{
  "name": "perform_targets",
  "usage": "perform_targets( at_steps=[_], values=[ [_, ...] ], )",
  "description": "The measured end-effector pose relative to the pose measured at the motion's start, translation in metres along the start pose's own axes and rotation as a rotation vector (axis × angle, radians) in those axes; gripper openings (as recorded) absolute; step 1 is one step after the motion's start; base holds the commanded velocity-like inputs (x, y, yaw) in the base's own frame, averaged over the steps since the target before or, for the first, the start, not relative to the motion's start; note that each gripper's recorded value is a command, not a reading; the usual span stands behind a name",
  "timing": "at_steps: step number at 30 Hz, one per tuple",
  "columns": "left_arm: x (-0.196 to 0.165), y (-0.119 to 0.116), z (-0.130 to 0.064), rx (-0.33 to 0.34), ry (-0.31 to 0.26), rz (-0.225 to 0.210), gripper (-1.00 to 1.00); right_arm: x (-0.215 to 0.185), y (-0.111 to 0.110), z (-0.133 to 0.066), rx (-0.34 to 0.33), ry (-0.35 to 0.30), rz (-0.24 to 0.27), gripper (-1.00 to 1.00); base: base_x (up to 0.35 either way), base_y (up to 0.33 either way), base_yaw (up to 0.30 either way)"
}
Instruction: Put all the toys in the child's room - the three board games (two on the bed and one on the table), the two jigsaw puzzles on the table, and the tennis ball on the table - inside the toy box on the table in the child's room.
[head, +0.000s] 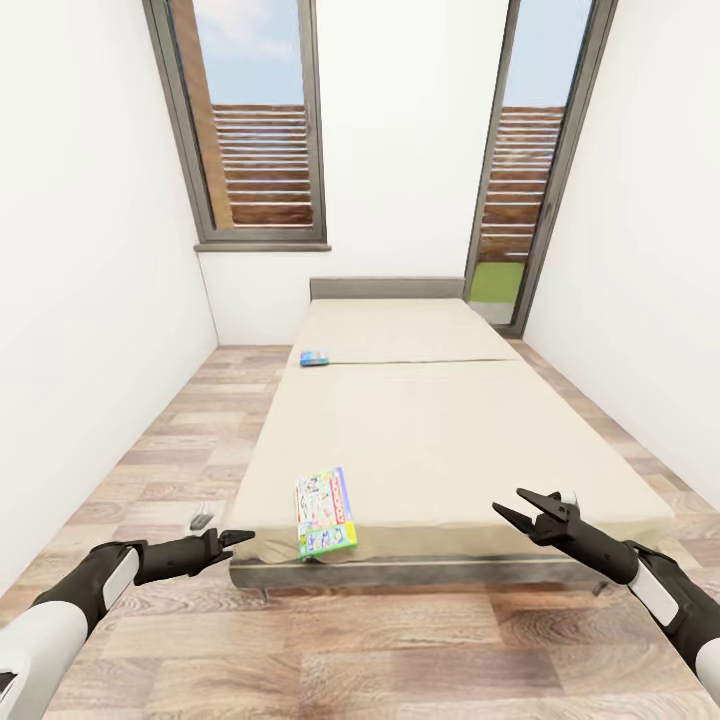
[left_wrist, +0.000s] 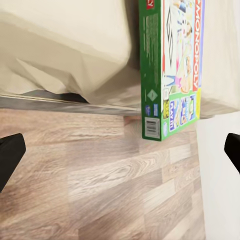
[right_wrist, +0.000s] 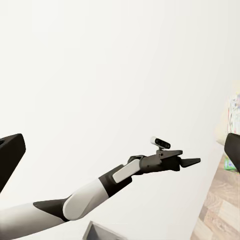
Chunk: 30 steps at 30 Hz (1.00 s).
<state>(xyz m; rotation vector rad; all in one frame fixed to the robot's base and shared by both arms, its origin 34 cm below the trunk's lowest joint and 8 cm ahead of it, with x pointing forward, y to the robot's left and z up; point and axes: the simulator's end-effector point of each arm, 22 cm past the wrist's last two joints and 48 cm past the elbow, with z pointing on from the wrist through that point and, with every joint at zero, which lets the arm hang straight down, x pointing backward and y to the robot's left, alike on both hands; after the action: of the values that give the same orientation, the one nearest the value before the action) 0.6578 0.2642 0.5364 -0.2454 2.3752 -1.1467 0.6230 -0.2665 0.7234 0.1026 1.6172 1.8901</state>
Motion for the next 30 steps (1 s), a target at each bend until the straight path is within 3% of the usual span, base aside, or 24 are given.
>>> perform_targets(
  at_steps=[12, 30],
  values=[
    [0.015, 0.016, 0.014, 0.011, 0.002, 0.000, 1.00, 0.013, -0.021, -0.009, -0.001, 0.000, 0.000, 1.00, 0.000, 0.000, 0.000],
    [0.016, 0.014, 0.015, 0.017, 0.002, 0.005, 1.00, 0.012, -0.021, -0.009, -0.002, -0.002, -0.001, 1.00, 0.000, -0.037, 0.000]
  ],
)
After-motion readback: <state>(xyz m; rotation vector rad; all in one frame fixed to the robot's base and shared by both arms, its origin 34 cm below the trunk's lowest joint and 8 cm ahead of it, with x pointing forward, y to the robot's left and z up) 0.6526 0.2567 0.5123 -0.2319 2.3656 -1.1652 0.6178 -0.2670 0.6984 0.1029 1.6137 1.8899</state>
